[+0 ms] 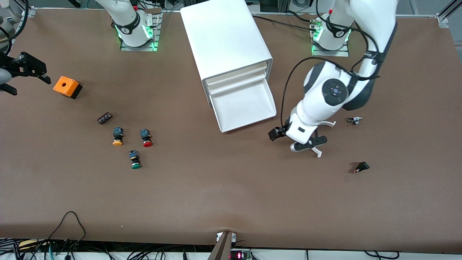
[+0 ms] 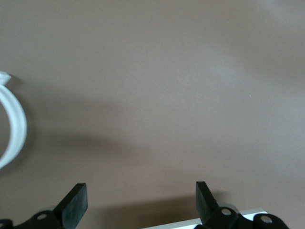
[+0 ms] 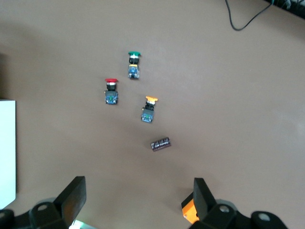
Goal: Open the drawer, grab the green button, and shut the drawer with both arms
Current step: 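Push the open drawer shut with the left gripper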
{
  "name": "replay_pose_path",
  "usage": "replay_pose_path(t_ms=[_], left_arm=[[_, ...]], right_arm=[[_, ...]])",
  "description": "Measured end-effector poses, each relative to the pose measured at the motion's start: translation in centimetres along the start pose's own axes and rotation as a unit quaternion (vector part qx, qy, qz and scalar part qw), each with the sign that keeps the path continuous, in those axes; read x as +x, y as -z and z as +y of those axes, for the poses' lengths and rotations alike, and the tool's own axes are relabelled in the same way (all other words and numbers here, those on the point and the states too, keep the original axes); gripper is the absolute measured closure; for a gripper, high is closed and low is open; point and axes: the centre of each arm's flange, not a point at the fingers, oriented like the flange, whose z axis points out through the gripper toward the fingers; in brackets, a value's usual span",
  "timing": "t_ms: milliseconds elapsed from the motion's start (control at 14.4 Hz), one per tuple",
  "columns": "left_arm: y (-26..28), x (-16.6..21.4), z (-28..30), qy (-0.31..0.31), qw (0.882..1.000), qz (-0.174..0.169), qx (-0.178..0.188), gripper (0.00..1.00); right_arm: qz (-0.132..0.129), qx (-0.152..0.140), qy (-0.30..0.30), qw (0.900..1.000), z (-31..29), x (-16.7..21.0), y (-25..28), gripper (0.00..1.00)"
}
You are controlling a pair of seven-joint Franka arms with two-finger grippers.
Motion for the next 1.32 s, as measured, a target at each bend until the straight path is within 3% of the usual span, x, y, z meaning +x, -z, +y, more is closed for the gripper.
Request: replay_pose_path(t_ms=[487, 696, 905, 1322], left_arm=[[-6.1, -6.8, 1.9, 0.007, 1.000, 0.000, 0.001, 0.00], [-7.0, -6.2, 2.0, -0.004, 1.000, 0.012, 0.008, 0.00], [-6.7, -3.5, 3.2, -0.005, 0.999, 0.039, -0.011, 0.00], [-11.4, -2.8, 3.6, 0.014, 0.999, 0.035, -0.016, 0.00]], right_arm=[[-0.007, 0.003, -0.035, 0.999, 1.5, -0.9, -0.1, 0.00], [-0.007, 0.003, -0.036, 0.999, 1.6, -0.9, -0.1, 0.00], [-0.007, 0.003, -0.038, 0.999, 1.7, -1.0, -0.1, 0.00], [-0.009, 0.004, -0.039, 0.999, 1.8, -1.1, -0.2, 0.00]])
